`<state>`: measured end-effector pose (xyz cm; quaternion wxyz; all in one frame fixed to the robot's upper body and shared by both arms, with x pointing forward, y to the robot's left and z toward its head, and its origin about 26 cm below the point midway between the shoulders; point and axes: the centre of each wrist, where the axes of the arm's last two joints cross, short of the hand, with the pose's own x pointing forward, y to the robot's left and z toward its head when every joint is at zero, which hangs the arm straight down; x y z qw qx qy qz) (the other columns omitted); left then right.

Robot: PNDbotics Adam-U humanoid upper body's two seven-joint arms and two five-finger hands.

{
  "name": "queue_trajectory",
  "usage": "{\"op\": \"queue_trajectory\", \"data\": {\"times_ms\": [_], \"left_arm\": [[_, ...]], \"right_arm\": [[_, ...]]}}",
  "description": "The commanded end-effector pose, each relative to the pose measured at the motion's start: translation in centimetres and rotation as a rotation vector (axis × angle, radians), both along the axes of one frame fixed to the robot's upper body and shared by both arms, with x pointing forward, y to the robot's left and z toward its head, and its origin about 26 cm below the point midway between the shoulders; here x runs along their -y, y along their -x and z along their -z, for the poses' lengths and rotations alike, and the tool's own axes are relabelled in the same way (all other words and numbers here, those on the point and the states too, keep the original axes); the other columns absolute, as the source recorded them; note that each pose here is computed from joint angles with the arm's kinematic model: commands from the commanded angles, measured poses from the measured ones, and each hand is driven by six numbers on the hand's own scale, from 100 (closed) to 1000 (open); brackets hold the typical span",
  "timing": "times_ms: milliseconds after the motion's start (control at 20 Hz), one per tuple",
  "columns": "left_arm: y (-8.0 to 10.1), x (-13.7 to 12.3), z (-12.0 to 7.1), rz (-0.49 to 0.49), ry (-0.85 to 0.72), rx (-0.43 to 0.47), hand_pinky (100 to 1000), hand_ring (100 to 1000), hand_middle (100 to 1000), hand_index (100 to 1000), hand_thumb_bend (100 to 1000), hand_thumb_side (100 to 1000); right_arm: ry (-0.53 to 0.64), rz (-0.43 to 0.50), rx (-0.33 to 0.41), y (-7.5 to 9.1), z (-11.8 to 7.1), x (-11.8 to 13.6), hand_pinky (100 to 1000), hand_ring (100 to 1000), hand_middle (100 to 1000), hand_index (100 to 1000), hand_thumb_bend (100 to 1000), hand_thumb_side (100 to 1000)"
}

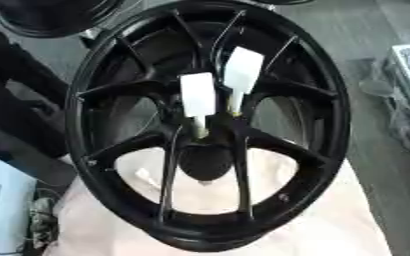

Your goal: Pull the pin out of the wheel hub.

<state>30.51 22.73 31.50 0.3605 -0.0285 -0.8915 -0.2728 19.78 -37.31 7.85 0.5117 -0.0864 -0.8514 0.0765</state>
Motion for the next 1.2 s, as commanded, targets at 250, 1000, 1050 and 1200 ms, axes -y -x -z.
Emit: {"op": "queue_trajectory", "data": {"times_ms": [250, 1000, 1050, 1200], "left_arm": [[2.0, 1.4, -6.0, 0.099, -0.394, 0.15, 678, 733, 748, 831, 100, 492], [5.2, 9.7, -9.8, 0.273, -0.88, 0.166, 749, 772, 765, 822, 100, 648], [5.3, 10.1, -9.8, 0.277, -0.899, 0.16, 754, 774, 768, 829, 100, 666], [5.7, 11.2, -9.6, 0.272, -0.955, 0.137, 777, 789, 779, 853, 100, 725]], "right_arm": [[0.05, -0.003, -0.008, 0.4, -0.5, 0.4, 1000, 834, 818, 923, 100, 633], [0.072, 0.007, -0.042, 0.8, -0.1, 0.3, 1000, 833, 819, 921, 100, 641], [0.072, 0.007, -0.044, 0.8, -0.1, 0.3, 1000, 833, 819, 921, 100, 643], [0.075, 0.005, -0.048, 0.7, -0.2, 0.2, 1000, 833, 819, 921, 100, 647]]}}
